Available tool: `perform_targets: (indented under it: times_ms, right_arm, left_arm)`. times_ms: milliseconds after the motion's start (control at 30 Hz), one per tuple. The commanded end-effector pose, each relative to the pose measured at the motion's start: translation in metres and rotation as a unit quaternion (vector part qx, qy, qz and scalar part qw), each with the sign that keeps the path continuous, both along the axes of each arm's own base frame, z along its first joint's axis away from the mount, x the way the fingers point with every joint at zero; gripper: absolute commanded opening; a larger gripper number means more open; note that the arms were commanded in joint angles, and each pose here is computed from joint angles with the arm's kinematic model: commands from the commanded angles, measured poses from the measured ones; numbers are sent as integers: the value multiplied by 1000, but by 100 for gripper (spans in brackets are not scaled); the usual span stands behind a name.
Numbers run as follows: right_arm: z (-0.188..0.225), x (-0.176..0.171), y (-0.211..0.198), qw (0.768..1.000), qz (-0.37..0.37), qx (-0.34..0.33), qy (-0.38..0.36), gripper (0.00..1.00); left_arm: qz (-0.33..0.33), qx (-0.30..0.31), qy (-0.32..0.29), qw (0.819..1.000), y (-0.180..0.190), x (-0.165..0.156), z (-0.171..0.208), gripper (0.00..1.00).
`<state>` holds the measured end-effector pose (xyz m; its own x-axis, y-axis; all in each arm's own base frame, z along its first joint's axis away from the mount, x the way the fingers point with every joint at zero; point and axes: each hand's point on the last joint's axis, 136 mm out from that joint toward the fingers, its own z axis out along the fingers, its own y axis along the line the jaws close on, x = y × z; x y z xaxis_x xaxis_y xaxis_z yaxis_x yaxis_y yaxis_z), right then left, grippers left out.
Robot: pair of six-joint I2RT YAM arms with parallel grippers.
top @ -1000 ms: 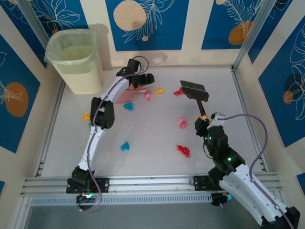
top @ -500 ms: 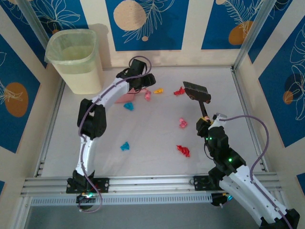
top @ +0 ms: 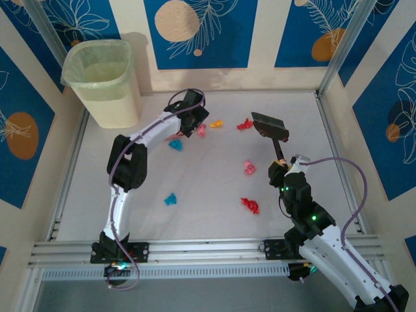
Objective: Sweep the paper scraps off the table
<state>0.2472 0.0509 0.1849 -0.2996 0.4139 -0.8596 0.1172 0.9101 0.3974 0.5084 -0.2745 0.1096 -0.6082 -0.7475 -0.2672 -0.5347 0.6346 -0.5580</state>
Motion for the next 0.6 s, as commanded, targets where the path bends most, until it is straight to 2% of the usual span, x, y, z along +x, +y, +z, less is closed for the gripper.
perform_targets:
  times_ms: [0, 100, 300, 567]
  right_arm:
    - [26, 4, -4, 999, -16, 24, -43, 0]
    - [25, 4, -3, 999, -14, 23, -42, 0]
    - [24, 5, -3, 999, -16, 21, -40, 0]
    - [22, 6, -2, 999, -15, 18, -37, 0]
  left_arm:
    - [44, -30, 6, 999, -5, 8, -24, 84]
    - [65, -40, 1, 997, -4, 10, -34, 83]
    - [115, -52, -55, 990, 8, 23, -42, 82]
    - [127, -81, -92, 984, 8, 47, -57, 79]
